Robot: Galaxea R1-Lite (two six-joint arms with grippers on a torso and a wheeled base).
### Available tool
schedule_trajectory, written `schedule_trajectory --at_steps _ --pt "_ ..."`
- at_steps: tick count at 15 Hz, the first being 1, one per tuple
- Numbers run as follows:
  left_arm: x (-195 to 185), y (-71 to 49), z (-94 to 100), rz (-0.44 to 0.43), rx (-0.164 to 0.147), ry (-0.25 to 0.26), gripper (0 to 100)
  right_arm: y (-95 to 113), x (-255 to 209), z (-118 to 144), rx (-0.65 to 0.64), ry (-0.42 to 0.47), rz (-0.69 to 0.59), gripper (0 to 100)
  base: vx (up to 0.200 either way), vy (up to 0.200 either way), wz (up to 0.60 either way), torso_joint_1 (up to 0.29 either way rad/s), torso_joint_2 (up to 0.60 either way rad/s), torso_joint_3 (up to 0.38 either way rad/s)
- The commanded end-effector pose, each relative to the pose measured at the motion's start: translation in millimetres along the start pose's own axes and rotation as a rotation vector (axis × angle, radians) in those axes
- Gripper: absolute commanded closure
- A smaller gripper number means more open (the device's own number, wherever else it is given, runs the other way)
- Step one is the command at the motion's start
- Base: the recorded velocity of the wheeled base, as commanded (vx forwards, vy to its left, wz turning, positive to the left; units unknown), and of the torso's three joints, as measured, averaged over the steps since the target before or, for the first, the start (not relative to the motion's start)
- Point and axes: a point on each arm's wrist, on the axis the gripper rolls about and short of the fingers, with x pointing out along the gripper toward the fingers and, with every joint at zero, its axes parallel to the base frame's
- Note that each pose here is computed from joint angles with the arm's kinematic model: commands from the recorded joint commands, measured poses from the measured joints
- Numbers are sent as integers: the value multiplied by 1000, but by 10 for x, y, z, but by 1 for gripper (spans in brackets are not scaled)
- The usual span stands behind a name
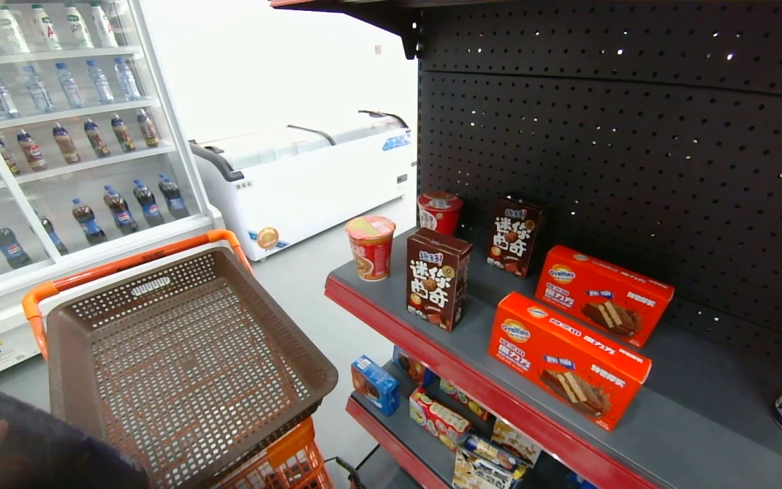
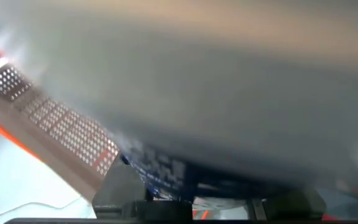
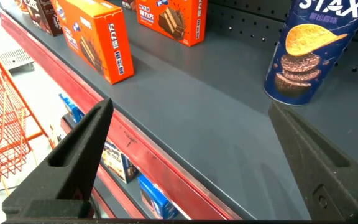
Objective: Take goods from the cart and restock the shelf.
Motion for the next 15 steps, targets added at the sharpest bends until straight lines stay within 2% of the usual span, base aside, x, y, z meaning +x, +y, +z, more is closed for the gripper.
schedule_trajectory --at_steps 1,3,8,11,15 --pt "-379 -145 -142 14 33 -106 100 0 0 0 -1 0 1 0 0 0 0 0 0 0" --pt "-431 -170 -197 13 32 -103 100 0 0 0 -1 0 2 0 0 0 0 0 0 0" --pt "-427 -171 -212 11 29 -97 100 0 0 0 -1 0 2 0 0 0 -600 -2 2 6" --pt "-432 -171 -202 11 -11 -103 100 0 0 0 -1 0 2 0 0 0 -600 4 5 4" --pt "-429 -172 -216 12 -17 -99 100 0 0 0 -1 0 2 0 0 0 -600 1 2 5"
